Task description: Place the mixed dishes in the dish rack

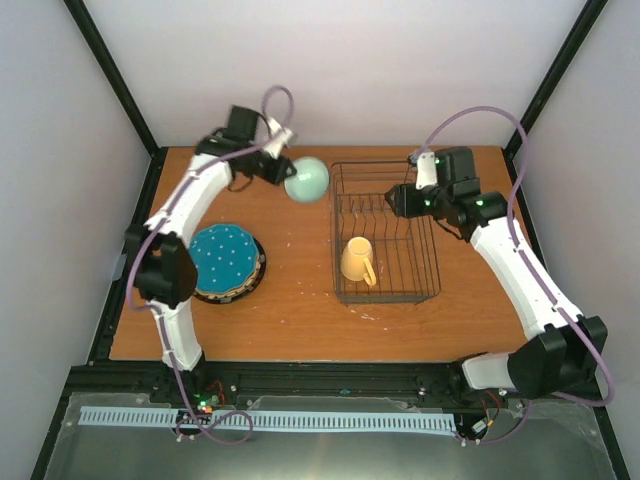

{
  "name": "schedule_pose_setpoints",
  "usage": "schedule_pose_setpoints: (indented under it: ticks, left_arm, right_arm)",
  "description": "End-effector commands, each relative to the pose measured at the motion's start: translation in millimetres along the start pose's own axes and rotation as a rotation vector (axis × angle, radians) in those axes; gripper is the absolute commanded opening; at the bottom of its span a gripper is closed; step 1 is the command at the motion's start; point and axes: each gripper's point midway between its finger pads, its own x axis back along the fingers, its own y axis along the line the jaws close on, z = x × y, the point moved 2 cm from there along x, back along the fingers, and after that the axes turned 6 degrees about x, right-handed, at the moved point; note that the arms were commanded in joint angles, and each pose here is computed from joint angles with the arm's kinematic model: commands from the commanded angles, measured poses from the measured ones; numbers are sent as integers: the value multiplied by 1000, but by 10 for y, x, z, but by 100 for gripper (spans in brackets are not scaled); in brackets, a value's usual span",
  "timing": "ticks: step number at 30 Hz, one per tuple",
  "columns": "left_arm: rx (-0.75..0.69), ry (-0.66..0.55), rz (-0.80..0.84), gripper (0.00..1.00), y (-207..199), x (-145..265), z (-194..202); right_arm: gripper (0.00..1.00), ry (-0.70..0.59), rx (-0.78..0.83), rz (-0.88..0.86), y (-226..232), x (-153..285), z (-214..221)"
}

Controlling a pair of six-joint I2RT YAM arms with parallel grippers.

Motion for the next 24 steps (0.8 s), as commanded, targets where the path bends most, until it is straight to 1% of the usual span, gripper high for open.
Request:
schedule_pose_setpoints:
  ticks: [1,3,6,7,8,9,10,11,12,13,14,15,16,20,24]
  left_arm:
    - [-62,-412,348,1,-549,1474,-764]
    - [-76,-457,492,1,-674,1612,-757]
    - [-98,-460,748,0,-904,1692,-673]
    - [-68,-434,853,1,-978,1734,-639]
    - [-118,-445,926,1,-1024,1749,-594]
    - [-128,-440,988,1,-1062,1771,-539]
    - [-67,-397,1042,1,-1097,1788,-480]
    - [-96,-421,1059,1,-1119,1802,-430]
    - [-109,-426,1075,1,-1131,1810,-399]
    - [-145,-437,1086,1,-1155,1823,-377]
    - [-149,-433,1100,1,-1171,1806,-362]
    - [-148,-426,1114,1,-1191,1785,-351]
    - [-144,-419,1124,1,-1194,1754,-345]
    - [-113,-411,1149,1,-1175,1660,-371]
    - [-121,-399,1155,1,-1225,1604,-411]
  right_arm:
    - [60,-104,-174,-398,198,-29,-300]
    - [61,-106,-248,-597,273,-51,-318]
    - [61,-89,-358,-942,456,-62,-314]
    - [59,-98,-347,-1061,528,-20,-310]
    - [59,-131,-320,-1119,564,59,-384]
    - [59,-125,-345,-1155,582,91,-376]
    - [61,-129,-344,-1187,601,131,-382]
    - [63,-144,-323,-1220,626,197,-417]
    - [65,-145,-340,-1250,639,251,-450]
    - [68,-177,-338,-1287,654,338,-494]
    - [69,-152,-401,-1321,647,324,-524]
    - [70,-127,-450,-1332,644,262,-525]
    - [70,-128,-456,-1336,655,249,-524]
    - [73,-113,-431,-1350,751,308,-509]
    - [75,-47,-432,-1365,851,254,-442]
